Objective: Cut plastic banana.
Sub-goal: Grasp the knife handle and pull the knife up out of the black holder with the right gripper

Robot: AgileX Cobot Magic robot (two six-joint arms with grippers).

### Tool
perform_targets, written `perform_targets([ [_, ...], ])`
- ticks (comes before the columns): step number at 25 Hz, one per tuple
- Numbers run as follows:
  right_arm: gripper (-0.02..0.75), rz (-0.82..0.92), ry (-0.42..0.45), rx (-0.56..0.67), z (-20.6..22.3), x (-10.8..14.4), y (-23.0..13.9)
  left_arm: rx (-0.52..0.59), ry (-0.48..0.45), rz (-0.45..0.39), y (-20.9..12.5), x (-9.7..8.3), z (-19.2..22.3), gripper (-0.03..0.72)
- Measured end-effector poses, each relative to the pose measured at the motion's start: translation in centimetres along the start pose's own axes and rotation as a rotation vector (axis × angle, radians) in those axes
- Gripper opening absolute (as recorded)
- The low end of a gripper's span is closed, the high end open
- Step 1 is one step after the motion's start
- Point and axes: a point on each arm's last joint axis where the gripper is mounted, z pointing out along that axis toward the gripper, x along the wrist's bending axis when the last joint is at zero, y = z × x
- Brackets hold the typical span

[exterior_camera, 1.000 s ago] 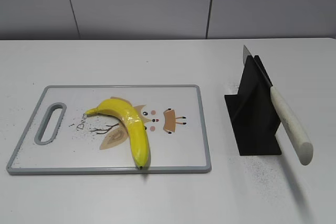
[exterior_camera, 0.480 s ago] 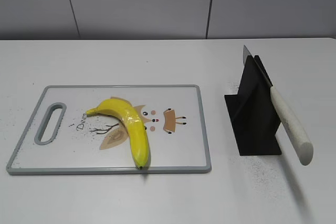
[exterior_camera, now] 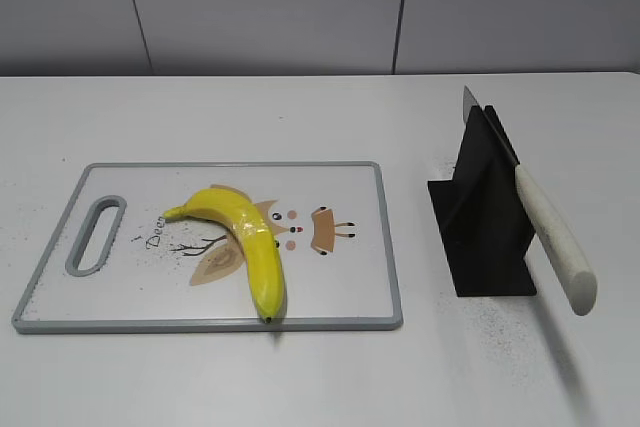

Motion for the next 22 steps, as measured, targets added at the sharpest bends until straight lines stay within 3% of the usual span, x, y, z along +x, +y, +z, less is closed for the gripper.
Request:
perform_targets([
  [10, 0.579, -0.002, -0.003, 0.031, -0.3, 0.0, 0.1, 0.002, 0.009, 0.004, 0.0, 0.1, 0.0, 0.546],
  [15, 0.579, 0.009, 0.001, 0.204, 0.0, 0.0, 1.2, 0.002, 0.011, 0.006, 0.0, 0.1, 0.0, 0.546],
  [22, 0.579, 0.105, -0.012, 0.382, 2.5, -0.2, 5.5, 0.002, 0.011, 0.007, 0.0, 0.1, 0.0, 0.545],
])
